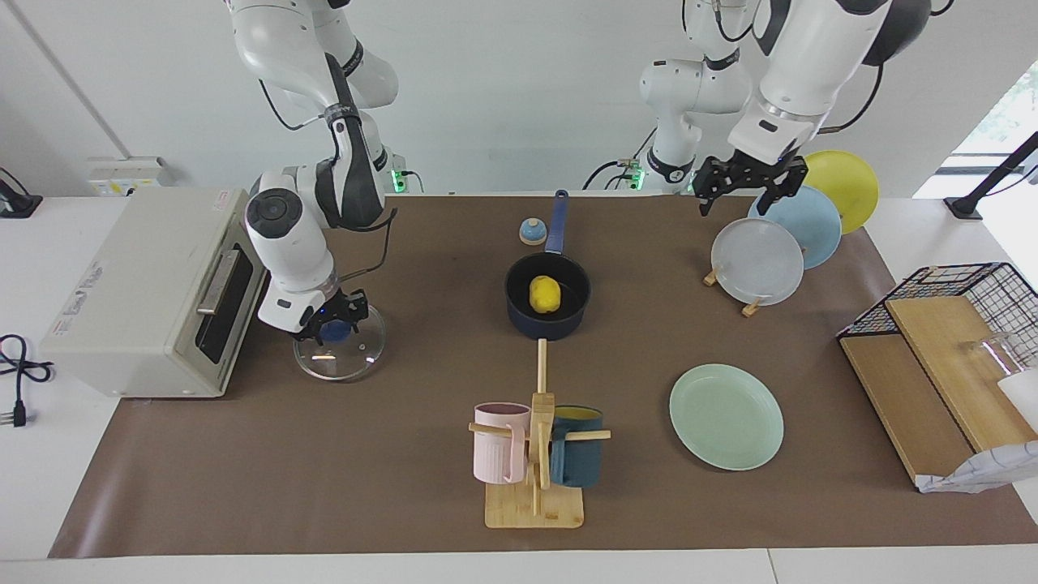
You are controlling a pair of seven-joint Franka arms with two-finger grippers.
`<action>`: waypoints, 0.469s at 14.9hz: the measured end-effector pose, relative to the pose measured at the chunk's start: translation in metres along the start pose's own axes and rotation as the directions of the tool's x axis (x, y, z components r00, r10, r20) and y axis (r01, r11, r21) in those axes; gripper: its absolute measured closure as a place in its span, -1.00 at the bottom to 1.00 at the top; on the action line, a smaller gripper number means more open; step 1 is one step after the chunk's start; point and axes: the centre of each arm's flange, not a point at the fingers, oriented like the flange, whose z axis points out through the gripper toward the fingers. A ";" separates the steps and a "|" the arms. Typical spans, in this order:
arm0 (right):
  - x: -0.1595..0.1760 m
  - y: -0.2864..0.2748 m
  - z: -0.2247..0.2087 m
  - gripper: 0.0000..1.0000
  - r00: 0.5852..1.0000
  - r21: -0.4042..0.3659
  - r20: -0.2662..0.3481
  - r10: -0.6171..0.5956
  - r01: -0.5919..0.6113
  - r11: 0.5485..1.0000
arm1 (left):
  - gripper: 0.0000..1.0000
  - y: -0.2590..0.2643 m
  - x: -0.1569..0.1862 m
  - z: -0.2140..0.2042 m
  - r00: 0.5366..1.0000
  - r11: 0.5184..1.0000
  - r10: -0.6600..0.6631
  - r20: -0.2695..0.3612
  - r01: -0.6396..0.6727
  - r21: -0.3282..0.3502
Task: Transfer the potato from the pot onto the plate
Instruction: 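Lower the lid with the right gripper while the left gripper reaches the pot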
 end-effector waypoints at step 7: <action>0.004 0.005 -0.109 -1.00 0.999 -0.025 -0.040 0.009 -0.010 1.000 | -1.00 0.079 -0.012 0.105 1.000 1.000 0.005 0.010 -0.005 -0.008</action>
